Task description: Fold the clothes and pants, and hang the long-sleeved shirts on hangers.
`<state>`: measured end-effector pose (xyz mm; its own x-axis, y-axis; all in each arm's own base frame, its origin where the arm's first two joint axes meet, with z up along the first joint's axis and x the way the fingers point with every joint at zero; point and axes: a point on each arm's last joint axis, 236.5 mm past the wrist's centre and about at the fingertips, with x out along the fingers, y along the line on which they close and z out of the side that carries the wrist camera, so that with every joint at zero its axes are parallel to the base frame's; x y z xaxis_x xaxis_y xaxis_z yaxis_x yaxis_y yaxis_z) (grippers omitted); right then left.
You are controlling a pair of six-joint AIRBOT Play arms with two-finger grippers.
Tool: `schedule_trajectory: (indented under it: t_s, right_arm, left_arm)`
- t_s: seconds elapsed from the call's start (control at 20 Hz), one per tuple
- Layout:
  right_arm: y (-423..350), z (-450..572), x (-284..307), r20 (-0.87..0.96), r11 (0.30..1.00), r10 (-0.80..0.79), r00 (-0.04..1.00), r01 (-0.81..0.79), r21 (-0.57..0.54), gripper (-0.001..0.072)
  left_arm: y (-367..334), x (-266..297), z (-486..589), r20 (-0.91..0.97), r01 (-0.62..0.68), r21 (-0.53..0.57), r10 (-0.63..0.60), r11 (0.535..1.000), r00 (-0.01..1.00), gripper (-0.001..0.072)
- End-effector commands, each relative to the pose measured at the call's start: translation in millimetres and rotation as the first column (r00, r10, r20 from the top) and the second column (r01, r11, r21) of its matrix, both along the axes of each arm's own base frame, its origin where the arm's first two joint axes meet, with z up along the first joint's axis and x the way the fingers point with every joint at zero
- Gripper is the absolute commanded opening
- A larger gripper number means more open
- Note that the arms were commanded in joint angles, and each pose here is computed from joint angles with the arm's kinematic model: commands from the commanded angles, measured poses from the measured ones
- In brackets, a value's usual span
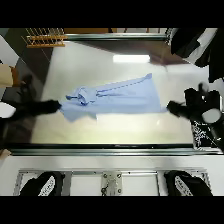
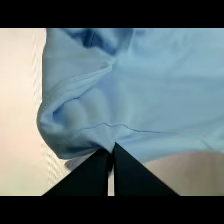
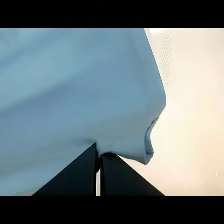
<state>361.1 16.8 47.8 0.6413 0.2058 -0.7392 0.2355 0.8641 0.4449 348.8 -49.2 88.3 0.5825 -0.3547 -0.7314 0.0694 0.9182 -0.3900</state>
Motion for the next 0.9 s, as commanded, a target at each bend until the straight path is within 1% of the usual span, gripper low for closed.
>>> schedule_trajectory:
  t_s: [0.0, 0.1, 0.25, 0.4, 0.5, 0.6, 0.65, 0.75, 0.85]
  right_arm:
    - [-5.4, 174.9, 24.0, 0.304, 0.968, 0.167, 0.938, -0.098, -0.230, 0.0011]
    - [-3.2, 284.7, 10.1, 0.513, 0.957, 0.187, 0.838, -0.038, -0.287, 0.0011]
    - [4.3, 387.9, -40.3, 0.694, 0.946, 0.210, 0.688, 0.038, -0.323, 0.0011]
    - [7.9, 431.6, -92.0, 0.775, 0.934, 0.222, 0.591, 0.100, -0.344, 0.0011]
    - [7.4, 444.4, -117.8, 0.800, 0.924, 0.227, 0.555, 0.137, -0.357, 0.0011]
    - [8.7, 452.2, -134.9, 0.817, 0.920, 0.231, 0.529, 0.155, -0.361, 0.0011]
    - [9.4, 453.8, -138.6, 0.821, 0.920, 0.232, 0.522, 0.157, -0.359, 0.0010]
    - [9.5, 451.3, -137.3, 0.815, 0.920, 0.233, 0.531, 0.152, -0.362, 0.0010]
    - [9.7, 437.9, -125.0, 0.783, 0.921, 0.237, 0.575, 0.123, -0.369, 0.0010]
  left_arm:
    - [5.5, 6.4, 177.9, 0.375, -0.006, 0.072, -0.021, 0.997, 0.927, 0.0008]
    - [0.6, -27.2, 286.6, 0.604, -0.041, 0.109, -0.034, 0.993, 0.796, 0.0007]
    - [-13.0, -108.2, 398.4, 0.824, -0.091, 0.120, -0.048, 0.989, 0.565, 0.0007]
    - [-24.2, -180.1, 450.7, 0.919, -0.119, 0.094, -0.040, 0.989, 0.391, 0.0008]
    - [-29.8, -213.3, 467.9, 0.946, -0.122, 0.077, -0.034, 0.990, 0.322, 0.0007]
    - [-32.8, -227.3, 475.9, 0.955, -0.119, 0.067, -0.029, 0.991, 0.294, 0.0007]
    - [-32.9, -225.7, 476.4, 0.954, -0.114, 0.059, -0.023, 0.992, 0.299, 0.0007]
    - [-29.7, -203.5, 465.3, 0.933, -0.101, 0.040, -0.002, 0.994, 0.359, 0.0007]
    - [-24.5, -162.7, 437.7, 0.884, -0.082, 0.021, 0.020, 0.996, 0.468, 0.0007]
